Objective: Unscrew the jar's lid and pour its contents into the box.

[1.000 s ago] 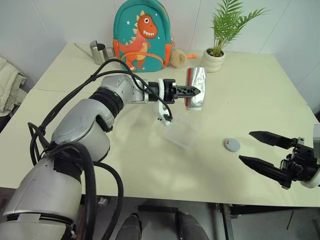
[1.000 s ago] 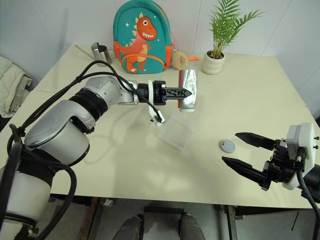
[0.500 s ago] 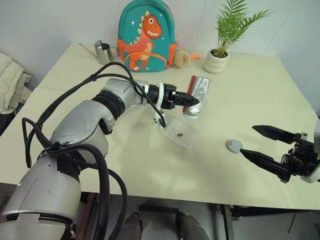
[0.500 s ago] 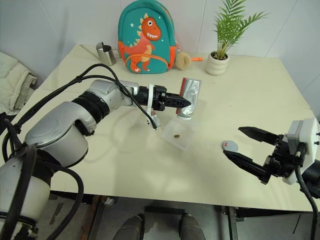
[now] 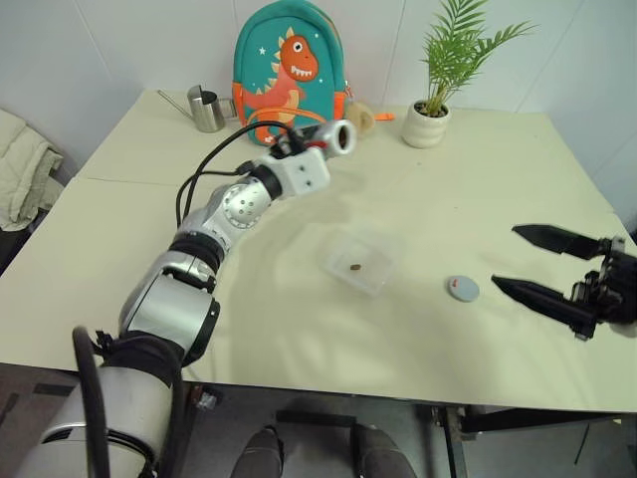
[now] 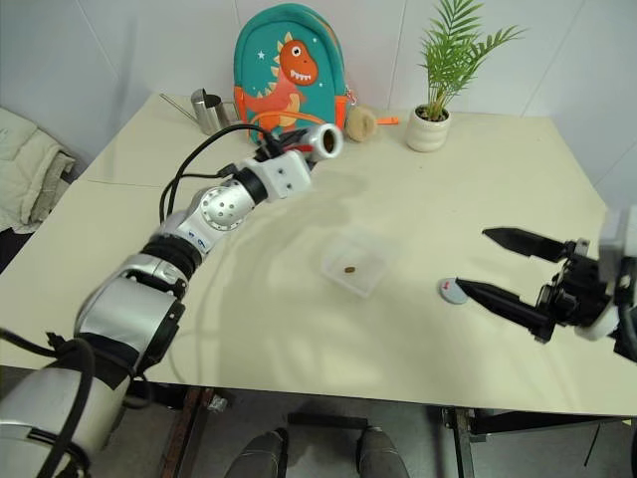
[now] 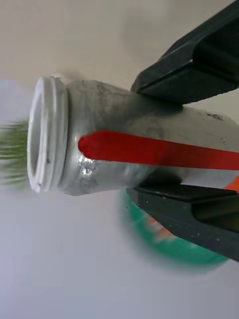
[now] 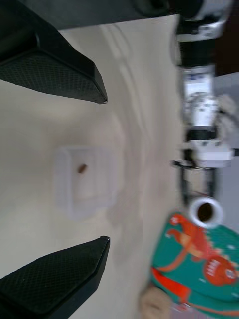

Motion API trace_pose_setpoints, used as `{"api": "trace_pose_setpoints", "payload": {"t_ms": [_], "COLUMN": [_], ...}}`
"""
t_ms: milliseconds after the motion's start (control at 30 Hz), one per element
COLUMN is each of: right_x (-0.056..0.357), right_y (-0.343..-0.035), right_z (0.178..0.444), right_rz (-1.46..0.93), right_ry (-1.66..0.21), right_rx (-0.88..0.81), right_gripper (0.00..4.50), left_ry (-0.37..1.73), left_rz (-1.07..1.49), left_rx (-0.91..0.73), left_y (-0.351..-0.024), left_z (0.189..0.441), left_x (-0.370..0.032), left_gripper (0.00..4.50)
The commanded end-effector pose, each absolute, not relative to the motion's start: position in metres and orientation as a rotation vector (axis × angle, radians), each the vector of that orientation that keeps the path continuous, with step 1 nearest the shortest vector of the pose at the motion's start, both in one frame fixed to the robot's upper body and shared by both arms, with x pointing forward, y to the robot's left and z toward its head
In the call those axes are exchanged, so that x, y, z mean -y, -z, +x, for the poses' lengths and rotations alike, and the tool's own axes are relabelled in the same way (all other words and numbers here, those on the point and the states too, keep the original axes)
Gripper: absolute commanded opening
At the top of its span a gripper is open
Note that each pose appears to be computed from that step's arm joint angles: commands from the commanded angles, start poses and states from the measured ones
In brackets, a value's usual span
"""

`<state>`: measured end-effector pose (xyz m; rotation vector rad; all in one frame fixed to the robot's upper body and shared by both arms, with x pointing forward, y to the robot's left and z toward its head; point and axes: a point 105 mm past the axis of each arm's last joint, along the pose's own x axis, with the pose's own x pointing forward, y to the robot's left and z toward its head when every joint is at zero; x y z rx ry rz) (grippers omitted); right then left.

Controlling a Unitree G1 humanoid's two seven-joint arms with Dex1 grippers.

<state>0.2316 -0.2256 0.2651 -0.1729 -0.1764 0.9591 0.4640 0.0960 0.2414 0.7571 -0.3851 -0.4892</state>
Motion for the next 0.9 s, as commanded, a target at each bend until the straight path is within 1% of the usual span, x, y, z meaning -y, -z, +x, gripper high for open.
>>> {"api": "trace_pose_setpoints", "payload": {"t_ms": [33,133,233,300,433,533,700,767,833,900], "right_x": [0.223,0.215,0.211,0.213,0.213,0.211,0.209,0.208,0.208,0.209], "right_y": [-0.270,-0.282,-0.282,-0.281,-0.283,-0.281,-0.278,-0.277,-0.277,-0.277], "right_z": [0.234,0.242,0.248,0.249,0.255,0.256,0.258,0.258,0.258,0.258], "right_rz": [-0.171,-0.133,-0.147,-0.158,-0.161,-0.164,-0.163,-0.163,-0.163,-0.165], "right_ry": [-1.000,-1.049,-1.080,-1.088,-1.094,-1.104,-1.102,-1.102,-1.102,-1.101], "right_rx": [0.204,0.264,0.232,0.216,0.211,0.197,0.191,0.188,0.186,0.183], "right_gripper": [4.47,4.47,4.47,4.47,4.47,4.47,4.47,4.50,4.50,4.50], "left_ry": [0.514,0.526,0.553,0.567,0.607,0.625,0.636,0.632,0.625,0.640], "left_rz": [0.501,0.312,0.291,0.277,0.170,0.182,0.169,0.164,0.165,0.187], "left_rx": [0.385,0.267,0.199,0.188,0.140,0.129,0.134,0.133,0.134,0.134], "left_y": [-0.259,-0.232,-0.212,-0.208,-0.198,-0.192,-0.192,-0.194,-0.196,-0.196], "left_z": [0.462,0.463,0.460,0.458,0.454,0.450,0.447,0.447,0.447,0.443], "left_x": [-0.105,-0.122,-0.127,-0.125,-0.122,-0.121,-0.121,-0.122,-0.124,-0.125], "left_gripper": [1.85,1.85,1.85,1.85,1.85,1.85,1.85,2.56,3.00,3.70]}}
